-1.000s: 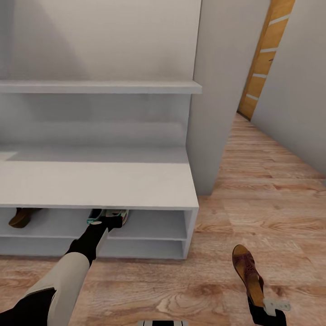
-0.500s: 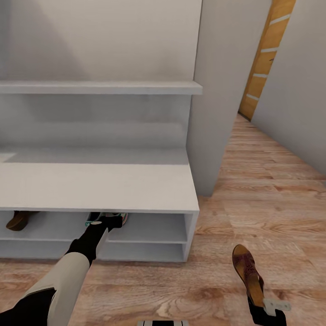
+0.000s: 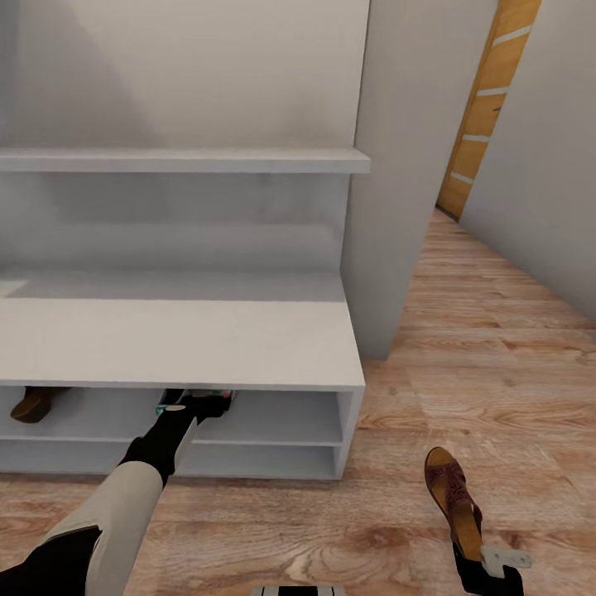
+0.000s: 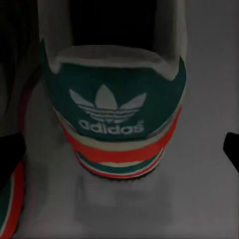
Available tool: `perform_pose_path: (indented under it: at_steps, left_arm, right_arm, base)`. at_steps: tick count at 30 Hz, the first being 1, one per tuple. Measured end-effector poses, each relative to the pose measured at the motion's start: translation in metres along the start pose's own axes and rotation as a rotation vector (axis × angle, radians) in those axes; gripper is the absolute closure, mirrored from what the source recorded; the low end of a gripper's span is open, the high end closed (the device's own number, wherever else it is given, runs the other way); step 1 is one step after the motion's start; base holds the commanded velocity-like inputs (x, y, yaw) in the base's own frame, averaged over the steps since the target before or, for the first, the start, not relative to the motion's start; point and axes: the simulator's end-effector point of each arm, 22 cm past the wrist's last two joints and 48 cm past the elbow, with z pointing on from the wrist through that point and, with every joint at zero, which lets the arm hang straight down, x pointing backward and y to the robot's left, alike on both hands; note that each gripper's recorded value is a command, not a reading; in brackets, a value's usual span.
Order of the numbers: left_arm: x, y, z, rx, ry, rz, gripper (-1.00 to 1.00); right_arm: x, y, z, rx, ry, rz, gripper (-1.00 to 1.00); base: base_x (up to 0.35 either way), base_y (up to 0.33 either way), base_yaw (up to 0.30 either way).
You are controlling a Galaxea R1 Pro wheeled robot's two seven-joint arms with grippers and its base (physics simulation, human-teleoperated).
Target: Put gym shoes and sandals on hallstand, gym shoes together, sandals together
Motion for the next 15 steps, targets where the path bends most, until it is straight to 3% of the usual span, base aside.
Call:
perform_pose_path:
  at_steps: [5,15]
  left_arm:
    - [0.0003,0.0001,0.0003,0.000,0.001,0.001,-1.00]
    - [0.0001,-0.0007,0.0004,0.001,0.000,0.000,-1.00]
  right_arm:
    - [0.0002,0.0000,0.0001,0.000,0.000,0.000,1.00]
    - [0.0003,0.0001,0.0002,0.000,0.001,0.000,1.00]
  base:
    - [-0.166,0.000,0.000]
    - [-0.319,0.000,0.000]
